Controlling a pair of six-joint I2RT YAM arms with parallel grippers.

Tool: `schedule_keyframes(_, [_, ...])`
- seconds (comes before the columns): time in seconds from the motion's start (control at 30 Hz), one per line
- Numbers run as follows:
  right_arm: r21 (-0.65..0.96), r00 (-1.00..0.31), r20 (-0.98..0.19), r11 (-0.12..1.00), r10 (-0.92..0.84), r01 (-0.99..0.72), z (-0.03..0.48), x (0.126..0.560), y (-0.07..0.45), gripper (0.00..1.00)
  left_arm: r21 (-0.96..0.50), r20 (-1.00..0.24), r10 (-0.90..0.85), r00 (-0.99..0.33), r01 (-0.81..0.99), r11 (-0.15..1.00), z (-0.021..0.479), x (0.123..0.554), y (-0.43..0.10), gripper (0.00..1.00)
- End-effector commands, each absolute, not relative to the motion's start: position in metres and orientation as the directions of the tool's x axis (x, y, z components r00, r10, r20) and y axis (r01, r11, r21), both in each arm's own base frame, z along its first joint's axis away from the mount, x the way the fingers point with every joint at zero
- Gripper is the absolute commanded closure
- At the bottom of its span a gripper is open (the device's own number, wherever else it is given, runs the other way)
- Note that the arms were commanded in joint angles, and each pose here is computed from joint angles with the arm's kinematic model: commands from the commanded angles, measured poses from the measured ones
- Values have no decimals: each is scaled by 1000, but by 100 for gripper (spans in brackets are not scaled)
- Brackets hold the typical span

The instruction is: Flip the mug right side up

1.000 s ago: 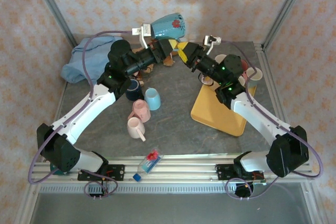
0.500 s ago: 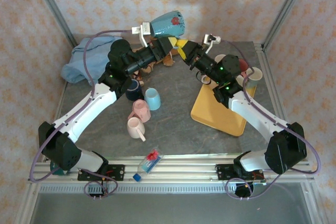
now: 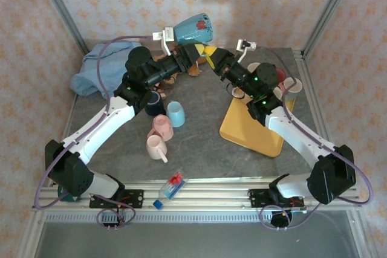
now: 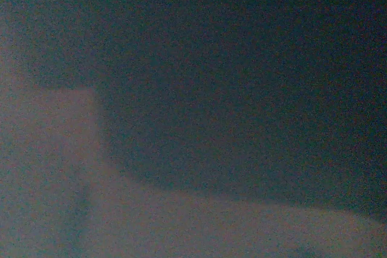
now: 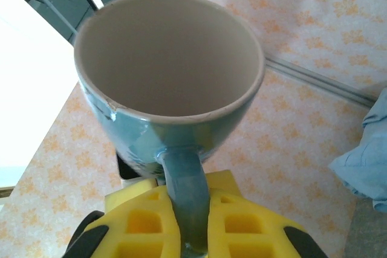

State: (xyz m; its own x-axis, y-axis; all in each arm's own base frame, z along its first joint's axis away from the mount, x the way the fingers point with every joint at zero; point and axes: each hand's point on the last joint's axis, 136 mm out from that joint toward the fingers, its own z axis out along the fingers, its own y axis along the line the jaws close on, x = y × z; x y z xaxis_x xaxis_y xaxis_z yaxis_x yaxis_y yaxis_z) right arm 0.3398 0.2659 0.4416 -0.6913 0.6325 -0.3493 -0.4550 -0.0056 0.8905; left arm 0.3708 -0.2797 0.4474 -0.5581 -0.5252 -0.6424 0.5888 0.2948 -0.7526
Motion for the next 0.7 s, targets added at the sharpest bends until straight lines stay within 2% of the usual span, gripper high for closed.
schedule_keyframes(0.0, [809, -580, -416, -6, 701, -587, 489, 324, 245, 100, -716, -674, -528, -517, 632, 295, 462, 361, -276, 65])
schedule_keyframes(0.13, [805, -553, -434, 31, 712, -592, 487, 323, 241, 100, -719, -673, -532, -514, 625, 305, 461, 362, -274, 56])
schedule_keyframes(0.27, [802, -554, -446, 39, 703, -597, 487, 321, 242, 100, -725, -668, -536, -517, 615, 311, 458, 363, -274, 56])
schedule_keyframes(0.37, [804, -564, -446, 36, 695, -593, 485, 321, 243, 100, -725, -666, -535, -519, 620, 301, 459, 363, -275, 77])
schedule_keyframes(0.4, [805, -566, -447, 36, 692, -592, 484, 321, 244, 100, -724, -666, -535, -520, 622, 297, 460, 363, -276, 81])
schedule_keyframes(0.57, [818, -587, -436, 28, 682, -575, 477, 322, 247, 100, -715, -672, -535, -512, 637, 289, 463, 362, -276, 98])
schedule_keyframes(0.67, [825, -597, -423, 16, 682, -565, 477, 324, 248, 100, -706, -680, -529, -509, 649, 283, 465, 360, -277, 100])
